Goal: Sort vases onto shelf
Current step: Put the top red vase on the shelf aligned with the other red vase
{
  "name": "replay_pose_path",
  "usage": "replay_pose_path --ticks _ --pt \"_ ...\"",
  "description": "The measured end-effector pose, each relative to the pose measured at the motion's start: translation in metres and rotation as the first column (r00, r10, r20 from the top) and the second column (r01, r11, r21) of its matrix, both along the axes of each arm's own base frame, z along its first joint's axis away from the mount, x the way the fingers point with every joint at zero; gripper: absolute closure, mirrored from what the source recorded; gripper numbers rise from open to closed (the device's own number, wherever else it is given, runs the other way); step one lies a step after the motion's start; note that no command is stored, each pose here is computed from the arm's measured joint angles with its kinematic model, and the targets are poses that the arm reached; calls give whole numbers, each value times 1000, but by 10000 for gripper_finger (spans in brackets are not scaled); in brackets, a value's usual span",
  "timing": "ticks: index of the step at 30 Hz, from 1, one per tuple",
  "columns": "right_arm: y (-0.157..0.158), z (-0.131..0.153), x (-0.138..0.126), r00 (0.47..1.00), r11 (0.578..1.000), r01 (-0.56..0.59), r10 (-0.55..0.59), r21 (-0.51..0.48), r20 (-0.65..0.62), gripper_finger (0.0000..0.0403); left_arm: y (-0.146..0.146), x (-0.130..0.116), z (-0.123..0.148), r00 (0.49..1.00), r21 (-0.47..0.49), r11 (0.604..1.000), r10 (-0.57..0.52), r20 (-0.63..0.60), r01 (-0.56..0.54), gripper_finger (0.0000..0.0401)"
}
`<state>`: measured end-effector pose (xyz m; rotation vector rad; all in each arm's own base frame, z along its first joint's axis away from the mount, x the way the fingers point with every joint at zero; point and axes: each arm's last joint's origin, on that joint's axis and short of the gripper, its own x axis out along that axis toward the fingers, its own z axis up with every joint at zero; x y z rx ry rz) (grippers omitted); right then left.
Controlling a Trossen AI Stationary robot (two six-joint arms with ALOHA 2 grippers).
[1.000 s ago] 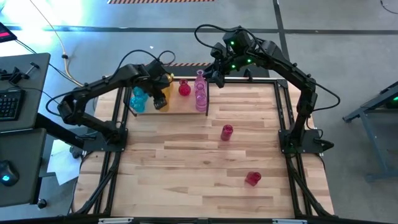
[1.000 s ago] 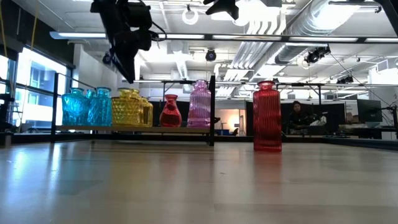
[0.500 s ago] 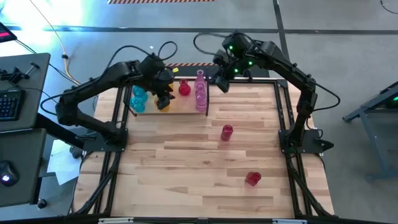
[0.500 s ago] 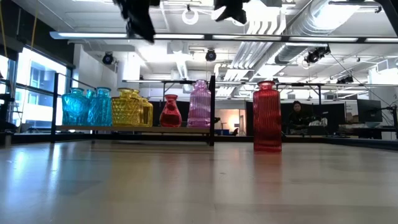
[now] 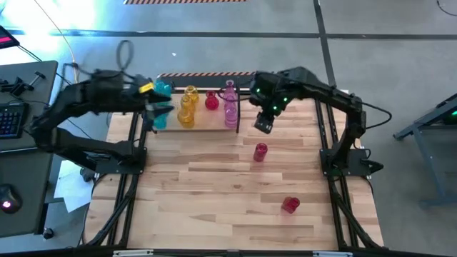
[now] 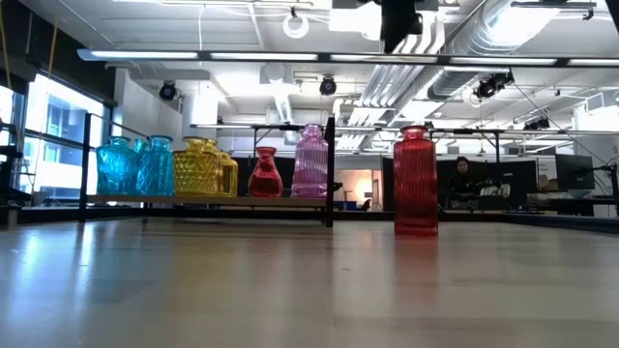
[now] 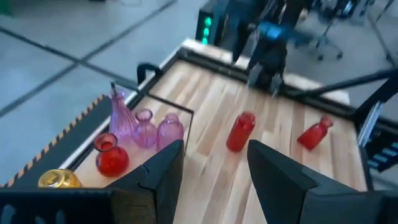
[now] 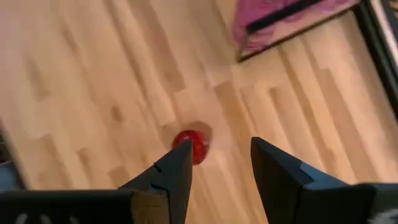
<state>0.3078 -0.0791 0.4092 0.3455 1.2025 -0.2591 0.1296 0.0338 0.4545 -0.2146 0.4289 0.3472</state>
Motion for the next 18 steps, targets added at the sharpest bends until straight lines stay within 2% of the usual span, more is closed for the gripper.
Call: replay_pose_path --ticks 4,8,12,18 --pt "3 -24 2 1000 1000 18 -18 -10 -22 258 -10 -27 7 998 18 1000 12 67 -13 231" --pt "0 -61 -5 995 997 68 -67 19 -69 258 -15 -48 8 996 6 1000 17 89 -17 231" --pt "-2 -79 -28 988 985 157 -157 65 -4 258 -18 -63 3 998 -26 999 26 61 -24 231" --pt "2 -95 -49 953 946 263 -285 192 101 258 -19 -70 -1 999 -33 999 32 25 -31 231"
